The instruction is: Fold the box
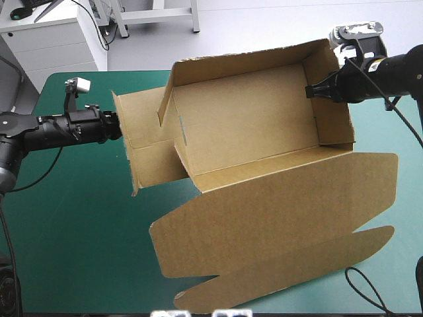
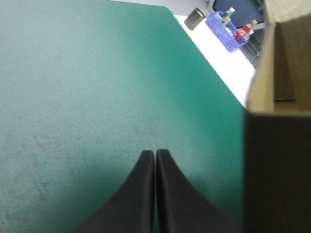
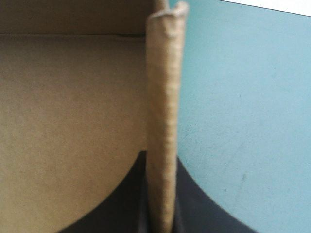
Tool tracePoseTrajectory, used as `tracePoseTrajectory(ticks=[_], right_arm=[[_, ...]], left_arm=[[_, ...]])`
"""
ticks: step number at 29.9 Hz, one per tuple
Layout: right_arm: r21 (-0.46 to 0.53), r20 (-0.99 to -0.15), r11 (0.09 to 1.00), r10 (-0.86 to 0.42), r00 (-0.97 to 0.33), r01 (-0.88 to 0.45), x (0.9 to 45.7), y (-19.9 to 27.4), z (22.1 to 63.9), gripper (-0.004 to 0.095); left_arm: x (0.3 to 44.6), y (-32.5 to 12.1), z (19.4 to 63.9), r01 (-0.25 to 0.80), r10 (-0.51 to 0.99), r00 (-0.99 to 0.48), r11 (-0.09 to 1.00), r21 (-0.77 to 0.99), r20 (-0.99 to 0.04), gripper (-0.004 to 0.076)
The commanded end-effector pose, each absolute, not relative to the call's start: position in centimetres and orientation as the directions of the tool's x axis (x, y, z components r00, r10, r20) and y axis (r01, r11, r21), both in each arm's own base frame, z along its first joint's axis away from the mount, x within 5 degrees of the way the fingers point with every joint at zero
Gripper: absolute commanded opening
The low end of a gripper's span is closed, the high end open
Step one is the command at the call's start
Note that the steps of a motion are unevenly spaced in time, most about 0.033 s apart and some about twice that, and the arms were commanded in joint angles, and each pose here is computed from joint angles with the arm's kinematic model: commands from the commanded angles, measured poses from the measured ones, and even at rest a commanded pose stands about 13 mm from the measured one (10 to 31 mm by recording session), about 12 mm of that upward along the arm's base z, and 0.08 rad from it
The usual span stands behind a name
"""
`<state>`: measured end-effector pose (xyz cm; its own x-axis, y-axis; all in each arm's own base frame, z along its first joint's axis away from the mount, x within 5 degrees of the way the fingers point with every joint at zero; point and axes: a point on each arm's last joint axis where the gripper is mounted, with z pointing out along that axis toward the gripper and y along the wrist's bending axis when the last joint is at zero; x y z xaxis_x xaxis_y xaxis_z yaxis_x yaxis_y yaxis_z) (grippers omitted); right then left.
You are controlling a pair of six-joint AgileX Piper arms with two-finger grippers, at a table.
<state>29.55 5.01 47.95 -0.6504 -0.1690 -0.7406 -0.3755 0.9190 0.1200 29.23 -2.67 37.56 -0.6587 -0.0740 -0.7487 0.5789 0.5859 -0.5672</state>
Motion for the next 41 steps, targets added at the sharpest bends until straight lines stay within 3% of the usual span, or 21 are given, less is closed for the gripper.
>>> tracePoseTrajectory(ticks=[1,9,19,25,33,41], right_arm=[[0.137,-0.798,0.921,-0.115,-0.591,-0.364,28.0,4.8,50.1,-0.0019],[0.107,-0.781,0.958,-0.085,-0.618,-0.267,28.7,3.9,49.6,-0.0019],[0.153,-0.758,0.957,-0.046,-0.651,-0.246,30.0,4.2,48.6,-0.0017],[0.167,-0.761,0.953,-0.039,-0.648,-0.253,30.0,4.3,48.7,-0.0017],[0.148,-0.785,0.952,-0.050,-0.618,-0.266,30.1,5.8,48.9,-0.0016],[0.144,-0.789,0.954,-0.050,-0.612,-0.263,30.6,7.4,48.5,-0.0015]], left_arm=[[28.0,-4.9,39.8,0.674,-0.074,-0.610,0.474,-0.566,-0.789,-0.0008],[27.1,-6.6,40.8,0.717,-0.089,-0.609,0.362,-0.595,-0.788,-0.0008],[26.1,-9.2,42.0,0.768,-0.103,-0.589,0.240,-0.594,-0.802,0.0007],[26.1,-9.2,42.6,0.770,-0.159,-0.585,0.199,-0.606,-0.796,0.0151],[26.1,-9.2,42.8,0.776,-0.174,-0.577,0.188,-0.602,-0.798,0.0451],[26.0,-9.6,42.8,0.778,-0.164,-0.579,0.181,-0.601,-0.799,0.0467]])
